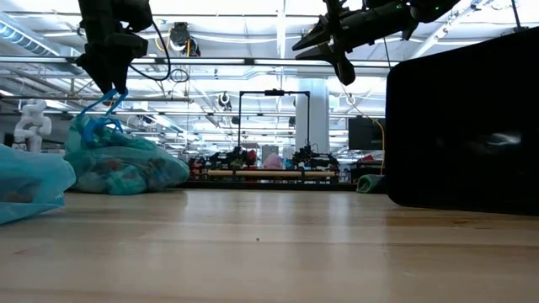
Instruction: Place trash/remove bag and relplace
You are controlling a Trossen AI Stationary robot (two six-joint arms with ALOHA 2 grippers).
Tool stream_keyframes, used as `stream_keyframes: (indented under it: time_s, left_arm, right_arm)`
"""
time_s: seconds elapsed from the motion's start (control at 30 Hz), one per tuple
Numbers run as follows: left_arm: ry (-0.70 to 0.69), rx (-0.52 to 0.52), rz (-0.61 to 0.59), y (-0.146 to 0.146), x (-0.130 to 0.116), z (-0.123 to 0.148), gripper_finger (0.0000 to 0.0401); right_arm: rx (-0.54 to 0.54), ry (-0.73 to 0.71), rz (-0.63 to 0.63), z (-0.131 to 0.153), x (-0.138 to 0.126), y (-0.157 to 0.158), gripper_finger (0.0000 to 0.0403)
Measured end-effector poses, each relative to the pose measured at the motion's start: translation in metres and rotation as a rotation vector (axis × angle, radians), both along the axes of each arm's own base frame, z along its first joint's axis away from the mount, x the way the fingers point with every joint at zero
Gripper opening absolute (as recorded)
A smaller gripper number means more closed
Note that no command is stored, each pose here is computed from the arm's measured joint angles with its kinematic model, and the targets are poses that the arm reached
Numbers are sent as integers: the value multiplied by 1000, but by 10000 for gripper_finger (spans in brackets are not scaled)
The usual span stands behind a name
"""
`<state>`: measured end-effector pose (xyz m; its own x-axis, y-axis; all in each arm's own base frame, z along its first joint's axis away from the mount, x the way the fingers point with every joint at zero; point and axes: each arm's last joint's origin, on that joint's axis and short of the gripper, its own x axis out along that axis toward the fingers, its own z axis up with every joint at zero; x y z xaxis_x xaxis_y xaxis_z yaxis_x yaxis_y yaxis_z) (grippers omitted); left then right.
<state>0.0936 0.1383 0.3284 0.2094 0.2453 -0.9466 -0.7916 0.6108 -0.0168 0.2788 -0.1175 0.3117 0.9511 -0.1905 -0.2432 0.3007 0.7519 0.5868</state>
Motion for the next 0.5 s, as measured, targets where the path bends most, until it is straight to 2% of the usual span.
stream_keyframes:
  time_s: [0.27, 0.4, 0.5]
  left_arm:
    - [-22, 31, -1, 3, 2, 1, 274]
    - [-91, 14, 147, 5, 4, 2, 274]
    - [-143, 35, 212, 9, 6, 4, 274]
  right_arm:
    - [21, -4, 3, 0, 0, 1, 86]
    - [28, -7, 39, 0, 2, 5, 86]
    - [29, -19, 63, 1, 2, 6, 86]
